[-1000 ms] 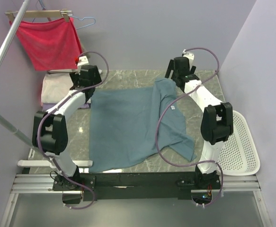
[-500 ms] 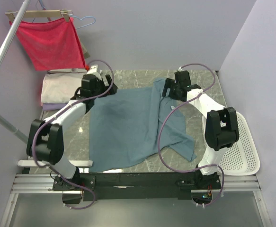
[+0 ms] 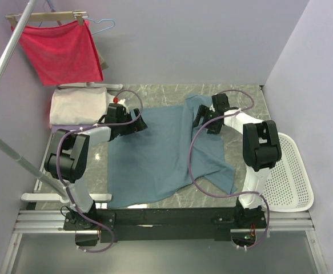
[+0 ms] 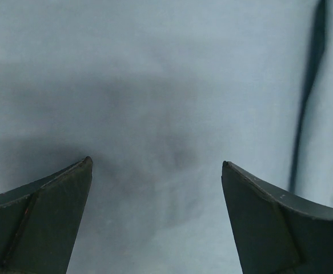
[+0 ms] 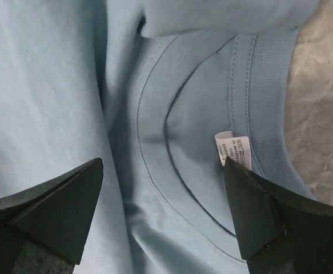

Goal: Fold and stack the t-shirts
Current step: Flatten out the tshirt

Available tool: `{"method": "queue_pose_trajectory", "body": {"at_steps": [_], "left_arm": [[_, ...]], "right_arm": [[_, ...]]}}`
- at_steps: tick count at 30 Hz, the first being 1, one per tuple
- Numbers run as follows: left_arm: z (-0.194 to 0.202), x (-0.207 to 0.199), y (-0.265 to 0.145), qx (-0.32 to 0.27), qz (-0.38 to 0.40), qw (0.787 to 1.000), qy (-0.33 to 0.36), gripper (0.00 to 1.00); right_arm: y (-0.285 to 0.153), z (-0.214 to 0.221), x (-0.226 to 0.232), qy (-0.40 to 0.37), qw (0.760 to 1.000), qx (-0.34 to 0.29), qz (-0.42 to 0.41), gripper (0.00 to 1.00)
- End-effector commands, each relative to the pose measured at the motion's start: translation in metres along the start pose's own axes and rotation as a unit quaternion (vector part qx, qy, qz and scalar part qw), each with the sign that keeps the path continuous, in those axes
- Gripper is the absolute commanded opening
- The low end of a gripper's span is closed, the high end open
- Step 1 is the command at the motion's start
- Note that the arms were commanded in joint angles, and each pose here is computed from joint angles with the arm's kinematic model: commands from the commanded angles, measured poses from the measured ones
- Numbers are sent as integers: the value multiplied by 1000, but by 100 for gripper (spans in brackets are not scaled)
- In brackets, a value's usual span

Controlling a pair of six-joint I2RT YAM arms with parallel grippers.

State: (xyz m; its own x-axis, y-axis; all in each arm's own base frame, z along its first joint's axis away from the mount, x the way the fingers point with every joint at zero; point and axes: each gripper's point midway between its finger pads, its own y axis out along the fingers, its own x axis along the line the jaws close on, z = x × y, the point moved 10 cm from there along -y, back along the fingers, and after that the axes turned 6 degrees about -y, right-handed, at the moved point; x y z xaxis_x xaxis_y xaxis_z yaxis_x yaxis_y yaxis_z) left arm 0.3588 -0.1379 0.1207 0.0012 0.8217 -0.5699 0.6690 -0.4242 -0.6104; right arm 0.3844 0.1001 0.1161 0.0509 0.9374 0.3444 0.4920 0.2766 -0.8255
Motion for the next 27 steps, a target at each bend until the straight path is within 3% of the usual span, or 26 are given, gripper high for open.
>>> {"method": "queue_pose_trajectory", "body": {"at_steps": [1, 9, 12, 14, 15, 20, 27], "left_arm": [[-2, 8, 5, -8, -39, 999, 13, 99], [3, 31, 3, 7, -135, 991, 24, 99], [5, 40, 5, 21, -144, 989, 21, 99], [7, 43, 7, 26, -145, 989, 18, 99], [8, 46, 7, 29, -147, 989, 17, 99], [8, 49, 6, 35, -138, 990, 16, 99], [8, 52, -7, 54, -163, 985, 32, 99]], "right_arm": [[5, 18, -8, 44, 999, 29, 4, 93], [-11, 41, -14, 82, 995, 44, 42, 93], [-26, 48, -23, 77, 990, 31, 113, 95], [-30, 49, -31, 64, 985, 31, 156, 91], [-36, 55, -36, 61, 977, 58, 194, 91], [-49, 63, -60, 37, 937, 64, 340, 91], [-83, 78, -70, 40, 911, 41, 407, 94]]}}
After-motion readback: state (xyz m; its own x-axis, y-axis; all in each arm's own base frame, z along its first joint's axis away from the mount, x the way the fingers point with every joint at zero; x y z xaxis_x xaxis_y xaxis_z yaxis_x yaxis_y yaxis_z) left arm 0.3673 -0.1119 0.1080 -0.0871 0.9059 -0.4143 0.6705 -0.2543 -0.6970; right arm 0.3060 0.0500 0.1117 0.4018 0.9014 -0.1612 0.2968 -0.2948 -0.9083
